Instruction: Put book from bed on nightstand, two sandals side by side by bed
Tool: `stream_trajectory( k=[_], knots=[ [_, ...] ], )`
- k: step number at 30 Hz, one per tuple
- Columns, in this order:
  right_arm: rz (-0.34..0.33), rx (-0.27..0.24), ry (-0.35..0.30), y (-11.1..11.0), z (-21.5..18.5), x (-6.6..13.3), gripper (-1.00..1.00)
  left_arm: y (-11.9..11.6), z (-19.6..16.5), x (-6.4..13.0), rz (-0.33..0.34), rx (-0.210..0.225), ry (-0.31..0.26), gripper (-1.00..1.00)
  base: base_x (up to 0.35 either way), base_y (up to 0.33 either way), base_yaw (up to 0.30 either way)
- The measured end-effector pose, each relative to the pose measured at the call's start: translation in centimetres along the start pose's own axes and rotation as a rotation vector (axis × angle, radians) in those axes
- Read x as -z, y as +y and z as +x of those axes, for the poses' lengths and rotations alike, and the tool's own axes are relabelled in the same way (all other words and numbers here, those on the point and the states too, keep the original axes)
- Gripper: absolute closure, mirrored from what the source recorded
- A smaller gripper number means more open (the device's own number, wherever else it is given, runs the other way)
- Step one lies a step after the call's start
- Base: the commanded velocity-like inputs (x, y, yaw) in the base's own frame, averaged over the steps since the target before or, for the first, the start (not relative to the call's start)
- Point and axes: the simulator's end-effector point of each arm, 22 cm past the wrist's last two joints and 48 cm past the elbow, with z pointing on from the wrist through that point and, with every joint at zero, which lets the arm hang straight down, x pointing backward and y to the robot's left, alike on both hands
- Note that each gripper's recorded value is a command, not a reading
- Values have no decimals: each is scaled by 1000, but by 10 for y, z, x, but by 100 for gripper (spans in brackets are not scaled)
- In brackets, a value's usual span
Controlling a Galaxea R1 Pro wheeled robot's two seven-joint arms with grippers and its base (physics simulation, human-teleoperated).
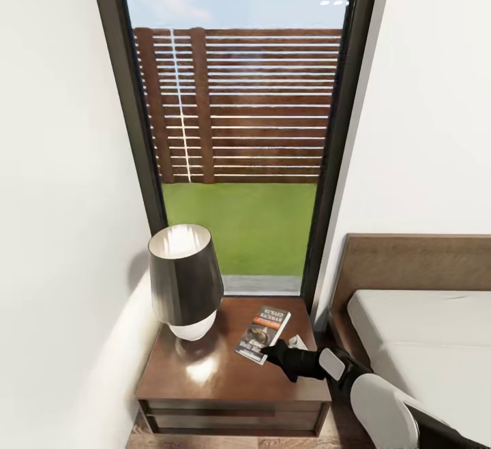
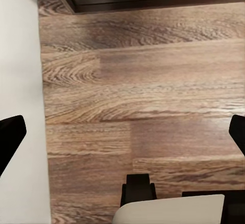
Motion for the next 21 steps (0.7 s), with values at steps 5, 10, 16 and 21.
stream_trajectory(
  k=[5,10,16,21],
  knots=[
    [25,-20,3,-2,-3,1,100,0,0,0,1,-2,0,-100,0,0,0],
    [30,-28,-1,-4,-6,-2,100,-1,1,-5,1,-3,-2,-100,0,0,0],
    [42,-35,-5,-14,-7,-7,100,-3,-5,-14,7,-2,-20,-100,0,0,0],
    [51,-38,-6,-15,-8,-7,100,-3,-13,-15,8,-2,-21,-100,0,0,0]
  ],
)
